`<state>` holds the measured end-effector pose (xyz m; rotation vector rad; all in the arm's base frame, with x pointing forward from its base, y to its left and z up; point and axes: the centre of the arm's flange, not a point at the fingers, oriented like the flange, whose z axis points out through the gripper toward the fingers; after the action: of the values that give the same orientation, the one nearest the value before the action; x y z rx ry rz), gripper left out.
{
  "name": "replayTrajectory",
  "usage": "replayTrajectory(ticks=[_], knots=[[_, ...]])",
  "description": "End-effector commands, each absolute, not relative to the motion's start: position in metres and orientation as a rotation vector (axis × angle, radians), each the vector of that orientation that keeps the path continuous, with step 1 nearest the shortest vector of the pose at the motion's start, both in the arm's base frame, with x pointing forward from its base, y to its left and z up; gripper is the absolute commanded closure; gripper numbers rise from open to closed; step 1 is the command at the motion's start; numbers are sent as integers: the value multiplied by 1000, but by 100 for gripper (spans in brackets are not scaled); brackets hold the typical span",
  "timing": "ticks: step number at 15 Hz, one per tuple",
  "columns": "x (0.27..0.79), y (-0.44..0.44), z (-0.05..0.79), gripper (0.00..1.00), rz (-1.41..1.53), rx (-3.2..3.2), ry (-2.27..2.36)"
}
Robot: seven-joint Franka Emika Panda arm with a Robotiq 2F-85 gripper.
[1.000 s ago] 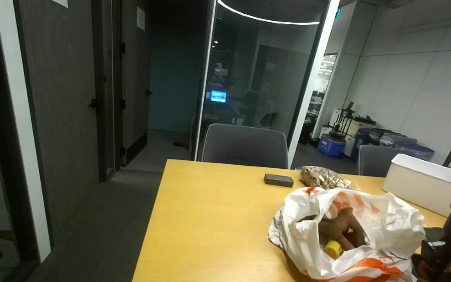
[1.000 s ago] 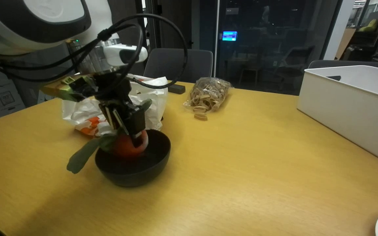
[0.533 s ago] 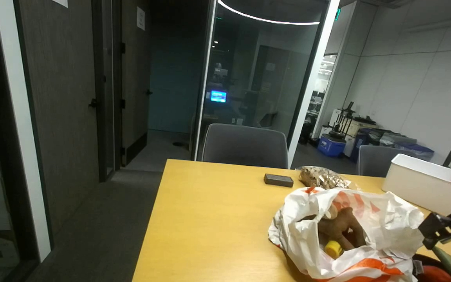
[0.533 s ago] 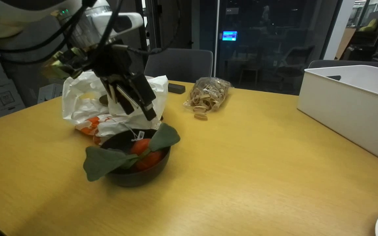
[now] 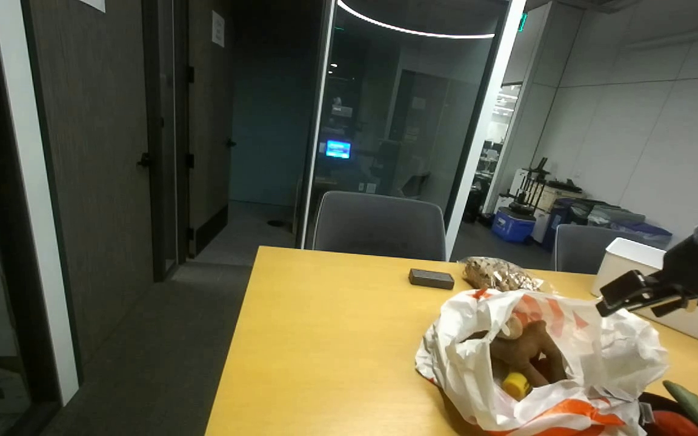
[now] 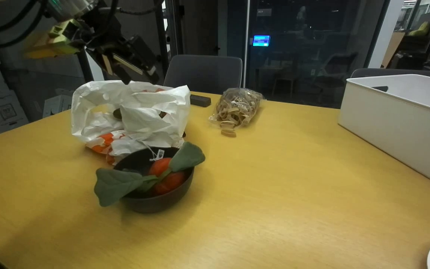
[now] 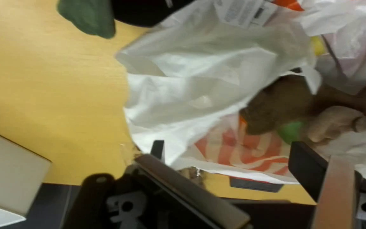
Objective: Put the radish and orange in the black bowl and put the moose on the table.
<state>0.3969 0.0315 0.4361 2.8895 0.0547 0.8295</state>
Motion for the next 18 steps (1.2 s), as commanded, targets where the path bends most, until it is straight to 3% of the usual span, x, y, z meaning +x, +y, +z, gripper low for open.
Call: replayTrajectory(ticks=[1, 6, 18], knots=[[418, 83, 425, 0, 913, 2922, 336], [443, 127, 379, 0, 810, 2878, 639], [508, 107, 317, 0, 602, 2747, 788]])
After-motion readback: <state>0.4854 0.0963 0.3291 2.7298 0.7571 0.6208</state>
